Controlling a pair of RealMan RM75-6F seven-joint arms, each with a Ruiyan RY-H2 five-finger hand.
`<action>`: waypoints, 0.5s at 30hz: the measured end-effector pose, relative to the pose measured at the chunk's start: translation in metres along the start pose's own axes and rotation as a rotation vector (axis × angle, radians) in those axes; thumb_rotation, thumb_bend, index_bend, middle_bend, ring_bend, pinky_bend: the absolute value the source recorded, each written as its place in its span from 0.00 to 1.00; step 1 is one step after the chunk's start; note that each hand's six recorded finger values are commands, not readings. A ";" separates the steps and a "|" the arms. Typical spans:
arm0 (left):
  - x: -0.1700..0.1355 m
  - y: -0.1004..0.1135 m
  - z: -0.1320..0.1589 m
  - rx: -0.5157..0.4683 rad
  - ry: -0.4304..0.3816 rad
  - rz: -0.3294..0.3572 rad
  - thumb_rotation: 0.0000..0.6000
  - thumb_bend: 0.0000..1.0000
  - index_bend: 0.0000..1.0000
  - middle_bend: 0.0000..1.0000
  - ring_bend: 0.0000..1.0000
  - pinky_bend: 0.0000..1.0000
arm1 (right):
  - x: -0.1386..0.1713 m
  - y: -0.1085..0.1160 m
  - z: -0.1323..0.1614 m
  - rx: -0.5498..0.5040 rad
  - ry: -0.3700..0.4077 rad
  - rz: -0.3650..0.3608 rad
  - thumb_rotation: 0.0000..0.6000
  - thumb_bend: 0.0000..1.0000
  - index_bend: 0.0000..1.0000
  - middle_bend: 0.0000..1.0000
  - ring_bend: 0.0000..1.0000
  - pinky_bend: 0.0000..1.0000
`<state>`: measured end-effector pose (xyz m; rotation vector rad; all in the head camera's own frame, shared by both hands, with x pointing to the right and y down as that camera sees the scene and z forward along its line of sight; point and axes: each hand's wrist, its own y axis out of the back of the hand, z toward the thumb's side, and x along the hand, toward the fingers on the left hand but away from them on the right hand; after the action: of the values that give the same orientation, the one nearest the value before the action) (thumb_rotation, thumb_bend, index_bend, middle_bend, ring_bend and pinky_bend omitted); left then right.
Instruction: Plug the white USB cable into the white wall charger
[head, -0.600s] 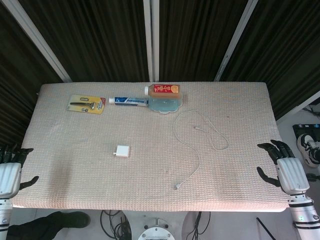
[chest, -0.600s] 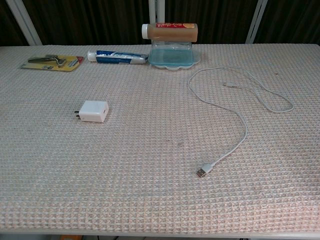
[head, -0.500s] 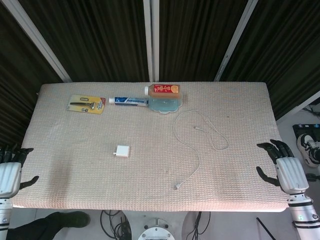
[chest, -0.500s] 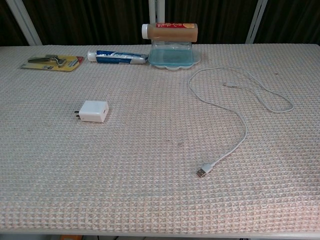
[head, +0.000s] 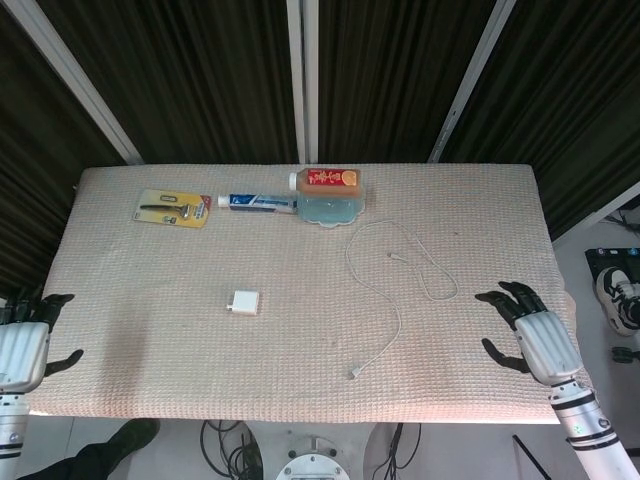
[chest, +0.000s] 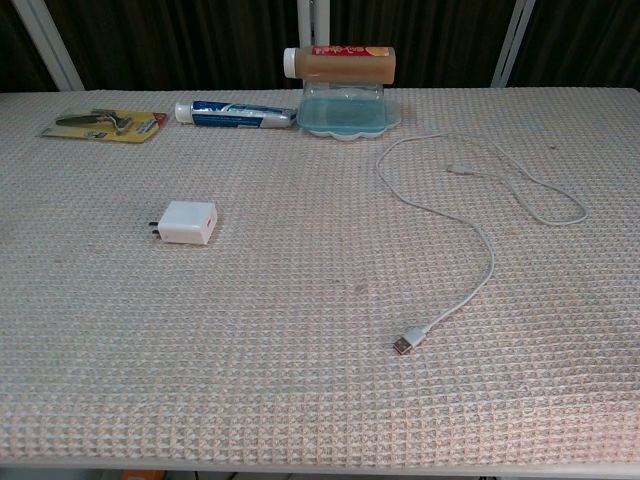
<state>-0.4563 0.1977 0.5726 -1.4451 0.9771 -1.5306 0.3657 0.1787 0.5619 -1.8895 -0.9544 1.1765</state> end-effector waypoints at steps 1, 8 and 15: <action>0.000 0.000 0.001 -0.001 -0.003 0.001 1.00 0.07 0.21 0.23 0.04 0.03 | -0.007 -0.006 0.009 0.009 0.042 0.032 1.00 0.25 0.22 0.27 0.10 0.11; -0.002 -0.001 0.005 -0.010 -0.011 0.003 1.00 0.07 0.21 0.23 0.04 0.03 | -0.048 -0.051 0.069 0.111 0.287 0.248 1.00 0.25 0.31 0.30 0.10 0.11; -0.006 -0.003 0.003 -0.021 -0.003 -0.003 1.00 0.07 0.21 0.23 0.04 0.02 | -0.074 -0.105 0.128 0.221 0.480 0.354 1.00 0.25 0.39 0.32 0.10 0.11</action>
<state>-0.4536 0.2044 0.5737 -1.4636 0.9923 -1.5235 0.2008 0.1888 0.6379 -2.0707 -0.2269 0.9044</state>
